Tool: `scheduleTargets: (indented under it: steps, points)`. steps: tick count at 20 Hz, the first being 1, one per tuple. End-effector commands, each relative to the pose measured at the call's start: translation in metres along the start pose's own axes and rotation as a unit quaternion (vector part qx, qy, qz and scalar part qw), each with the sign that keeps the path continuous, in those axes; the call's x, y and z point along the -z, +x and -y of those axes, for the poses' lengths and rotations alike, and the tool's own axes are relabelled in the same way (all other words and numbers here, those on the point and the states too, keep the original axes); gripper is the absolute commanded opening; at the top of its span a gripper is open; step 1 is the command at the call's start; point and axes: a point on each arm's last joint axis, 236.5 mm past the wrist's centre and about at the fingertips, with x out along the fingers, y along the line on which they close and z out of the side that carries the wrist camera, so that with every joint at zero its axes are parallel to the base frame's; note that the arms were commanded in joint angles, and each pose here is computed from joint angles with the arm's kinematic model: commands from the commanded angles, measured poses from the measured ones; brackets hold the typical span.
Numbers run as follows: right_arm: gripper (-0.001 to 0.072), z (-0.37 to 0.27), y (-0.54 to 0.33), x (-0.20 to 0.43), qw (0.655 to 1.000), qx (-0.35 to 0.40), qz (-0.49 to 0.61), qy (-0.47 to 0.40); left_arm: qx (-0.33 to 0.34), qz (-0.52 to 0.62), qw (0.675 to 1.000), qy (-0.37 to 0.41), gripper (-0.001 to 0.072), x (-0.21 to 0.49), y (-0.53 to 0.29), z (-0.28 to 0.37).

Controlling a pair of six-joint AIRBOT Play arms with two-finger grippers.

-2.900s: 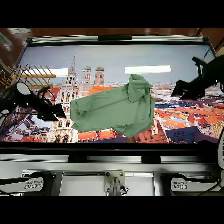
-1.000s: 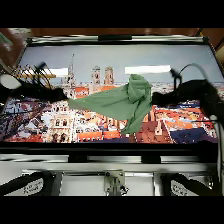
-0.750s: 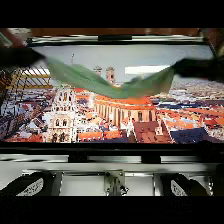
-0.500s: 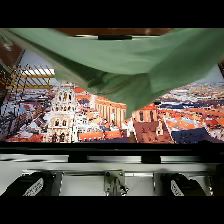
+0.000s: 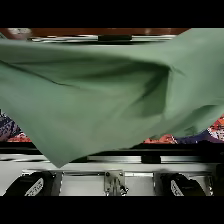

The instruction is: Fold the shirts.

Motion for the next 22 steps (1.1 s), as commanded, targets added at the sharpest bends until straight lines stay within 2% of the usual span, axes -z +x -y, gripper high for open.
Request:
scheduleTargets:
  steps: [1, 4, 6, 9, 13, 15, 19, 20, 21, 22]
  points:
    - [0.0063, 0.019, 0.044, 0.095, 0.985, 0.025, -0.171, 0.018, -0.066, -0.122, 0.990, 0.005, 0.0031, 0.069, 0.056, -0.041]
    - [0.0062, 0.021, 0.091, 0.234, 0.925, 0.020, -0.375, 0.059, -0.067, -0.220, 0.973, 0.000, 0.0031, 0.137, 0.140, -0.055]
    - [0.0063, 0.021, 0.129, 0.310, 0.894, 0.014, -0.442, 0.075, -0.053, -0.256, 0.965, -0.009, 0.0031, 0.169, 0.197, -0.057]
    - [0.0063, 0.015, 0.199, 0.394, 0.885, 0.000, -0.450, 0.123, -0.049, -0.300, 0.952, -0.020, 0.0032, 0.223, 0.270, -0.065]
    - [0.0063, 0.001, 0.264, 0.466, 0.877, 0.004, -0.412, 0.247, -0.028, -0.389, 0.918, -0.071, 0.0032, 0.317, 0.326, -0.055]
    - [0.0063, 0.001, 0.272, 0.497, 0.864, 0.018, -0.420, 0.279, -0.011, -0.419, 0.903, -0.095, 0.0032, 0.350, 0.340, -0.045]
    - [0.0065, -0.010, 0.253, 0.547, 0.824, 0.018, -0.486, 0.290, 0.002, -0.456, 0.877, -0.150, 0.0037, 0.388, 0.351, -0.029]
    - [0.0116, -0.013, 0.248, 0.549, 0.817, 0.016, -0.498, 0.291, 0.002, -0.463, 0.871, -0.167, 0.0154, 0.391, 0.350, -0.025]
    - [0.0307, -0.015, 0.243, 0.545, 0.813, 0.012, -0.504, 0.290, 0.007, -0.476, 0.863, -0.170, 0.0396, 0.393, 0.343, -0.022]
    - [0.0542, -0.013, 0.236, 0.534, 0.813, 0.004, -0.511, 0.279, 0.013, -0.508, 0.845, -0.167, 0.0546, 0.394, 0.326, -0.021]
